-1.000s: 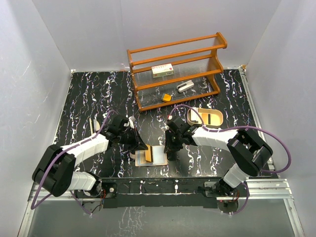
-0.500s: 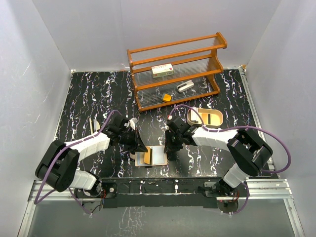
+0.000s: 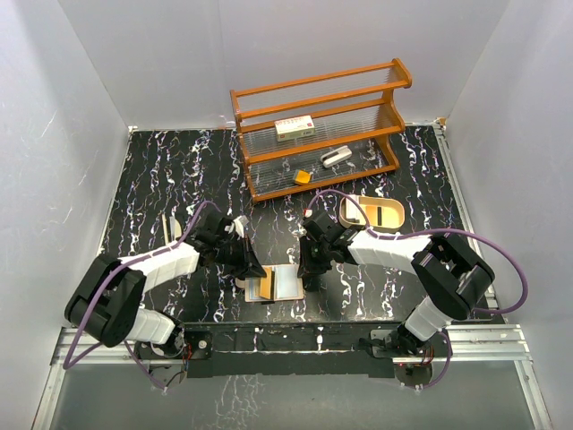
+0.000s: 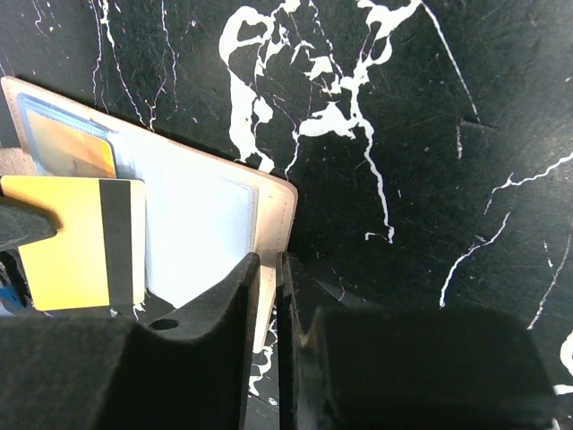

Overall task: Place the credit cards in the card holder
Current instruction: Insert the credit card into the card holder.

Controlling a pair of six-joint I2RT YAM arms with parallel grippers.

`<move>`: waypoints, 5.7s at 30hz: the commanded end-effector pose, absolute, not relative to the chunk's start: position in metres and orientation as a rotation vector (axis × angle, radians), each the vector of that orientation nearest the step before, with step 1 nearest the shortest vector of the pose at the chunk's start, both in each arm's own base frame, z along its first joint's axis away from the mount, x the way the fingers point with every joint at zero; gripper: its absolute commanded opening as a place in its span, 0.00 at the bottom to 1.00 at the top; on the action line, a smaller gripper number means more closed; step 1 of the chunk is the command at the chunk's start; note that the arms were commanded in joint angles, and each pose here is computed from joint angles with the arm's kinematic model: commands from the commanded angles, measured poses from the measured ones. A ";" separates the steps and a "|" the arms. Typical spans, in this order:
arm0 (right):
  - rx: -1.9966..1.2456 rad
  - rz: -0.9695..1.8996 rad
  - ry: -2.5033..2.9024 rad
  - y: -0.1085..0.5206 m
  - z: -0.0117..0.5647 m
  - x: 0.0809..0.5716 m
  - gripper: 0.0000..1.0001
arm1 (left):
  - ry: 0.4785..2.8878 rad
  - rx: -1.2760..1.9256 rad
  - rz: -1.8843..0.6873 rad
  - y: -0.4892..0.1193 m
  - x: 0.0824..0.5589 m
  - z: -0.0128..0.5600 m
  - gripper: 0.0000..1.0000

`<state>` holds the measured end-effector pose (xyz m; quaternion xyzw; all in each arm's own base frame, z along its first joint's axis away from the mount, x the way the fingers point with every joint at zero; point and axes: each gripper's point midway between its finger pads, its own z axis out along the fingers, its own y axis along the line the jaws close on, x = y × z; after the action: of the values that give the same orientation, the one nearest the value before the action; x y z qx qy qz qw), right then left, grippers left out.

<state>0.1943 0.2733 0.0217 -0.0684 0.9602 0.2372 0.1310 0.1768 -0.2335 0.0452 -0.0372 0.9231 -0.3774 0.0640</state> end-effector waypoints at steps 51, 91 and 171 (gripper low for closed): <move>-0.180 0.648 2.742 0.295 0.041 0.202 0.19 | 2.730 -0.164 -1.186 -0.232 0.174 0.018 0.00; -0.129 0.592 2.788 0.280 0.009 0.183 0.16 | 2.554 -0.357 -1.363 -0.241 0.180 0.014 0.00; -0.094 0.625 2.764 0.276 0.018 0.174 0.20 | 2.679 -0.441 -1.110 -0.229 0.169 0.023 0.16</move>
<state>0.1833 0.2800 0.0241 -0.0318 0.9602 0.2252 0.1622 0.1720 -0.2284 0.0257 -0.1457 0.9077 -0.3784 0.1077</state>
